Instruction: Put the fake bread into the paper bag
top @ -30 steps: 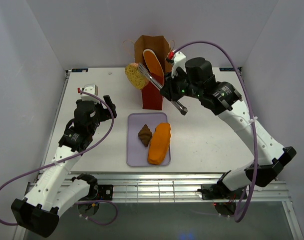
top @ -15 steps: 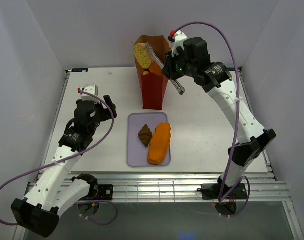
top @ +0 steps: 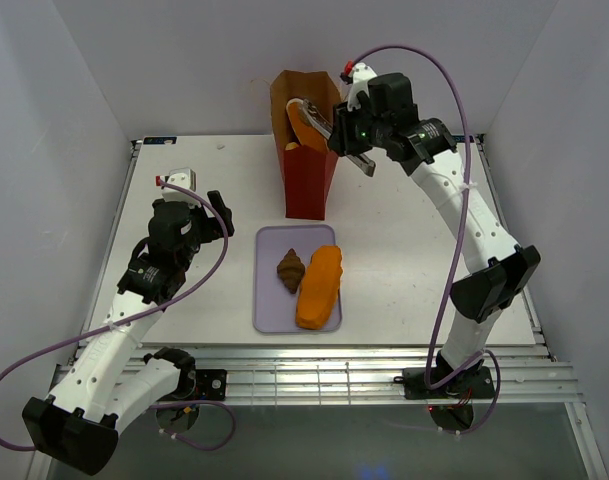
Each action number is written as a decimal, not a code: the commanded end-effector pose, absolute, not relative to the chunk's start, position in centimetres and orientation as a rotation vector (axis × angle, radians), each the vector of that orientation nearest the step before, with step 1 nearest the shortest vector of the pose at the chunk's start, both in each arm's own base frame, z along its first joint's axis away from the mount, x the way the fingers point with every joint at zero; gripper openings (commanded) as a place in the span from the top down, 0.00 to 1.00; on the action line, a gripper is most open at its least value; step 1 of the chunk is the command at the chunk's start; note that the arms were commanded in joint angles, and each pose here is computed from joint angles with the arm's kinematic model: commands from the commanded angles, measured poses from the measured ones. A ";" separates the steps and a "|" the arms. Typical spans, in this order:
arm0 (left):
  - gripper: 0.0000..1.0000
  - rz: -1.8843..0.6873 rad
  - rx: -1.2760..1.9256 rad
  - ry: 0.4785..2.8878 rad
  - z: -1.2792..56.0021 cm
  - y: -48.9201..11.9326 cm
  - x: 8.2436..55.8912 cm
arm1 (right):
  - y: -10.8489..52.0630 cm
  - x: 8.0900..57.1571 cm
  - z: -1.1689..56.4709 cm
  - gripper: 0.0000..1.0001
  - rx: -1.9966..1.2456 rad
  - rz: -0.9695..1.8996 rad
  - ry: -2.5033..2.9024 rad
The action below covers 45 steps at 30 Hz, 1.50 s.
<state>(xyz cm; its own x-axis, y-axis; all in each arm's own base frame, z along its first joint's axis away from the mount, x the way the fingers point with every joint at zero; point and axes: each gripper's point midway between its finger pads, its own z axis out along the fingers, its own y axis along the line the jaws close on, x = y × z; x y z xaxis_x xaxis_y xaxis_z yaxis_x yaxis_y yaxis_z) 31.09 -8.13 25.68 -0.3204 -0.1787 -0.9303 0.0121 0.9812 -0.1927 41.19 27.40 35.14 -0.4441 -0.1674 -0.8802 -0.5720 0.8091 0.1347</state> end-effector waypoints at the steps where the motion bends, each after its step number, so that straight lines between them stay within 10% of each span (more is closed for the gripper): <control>1: 0.02 -0.207 -0.124 1.868 26.1 -8.2 30.9 | 27.2 42.1 37.2 0.60 -0.532 0.531 1.930; 23: 0.02 -0.179 -0.133 1.886 25.3 -8.0 31.3 | 21.4 34.4 41.9 0.57 -0.409 0.511 1.788; 45: 0.02 -0.172 -0.131 1.907 24.7 -8.1 31.5 | 12.9 29.2 19.1 0.54 -0.160 0.241 2.085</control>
<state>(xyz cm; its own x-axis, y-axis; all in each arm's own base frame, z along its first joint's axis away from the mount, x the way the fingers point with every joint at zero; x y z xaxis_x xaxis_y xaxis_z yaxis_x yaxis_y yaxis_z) 31.39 -7.85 24.41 -0.3455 -0.1671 -0.9234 -0.0132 0.9848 -0.1733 27.38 12.77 17.70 -0.5805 -0.0918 -0.8090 -0.2511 0.9654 0.0706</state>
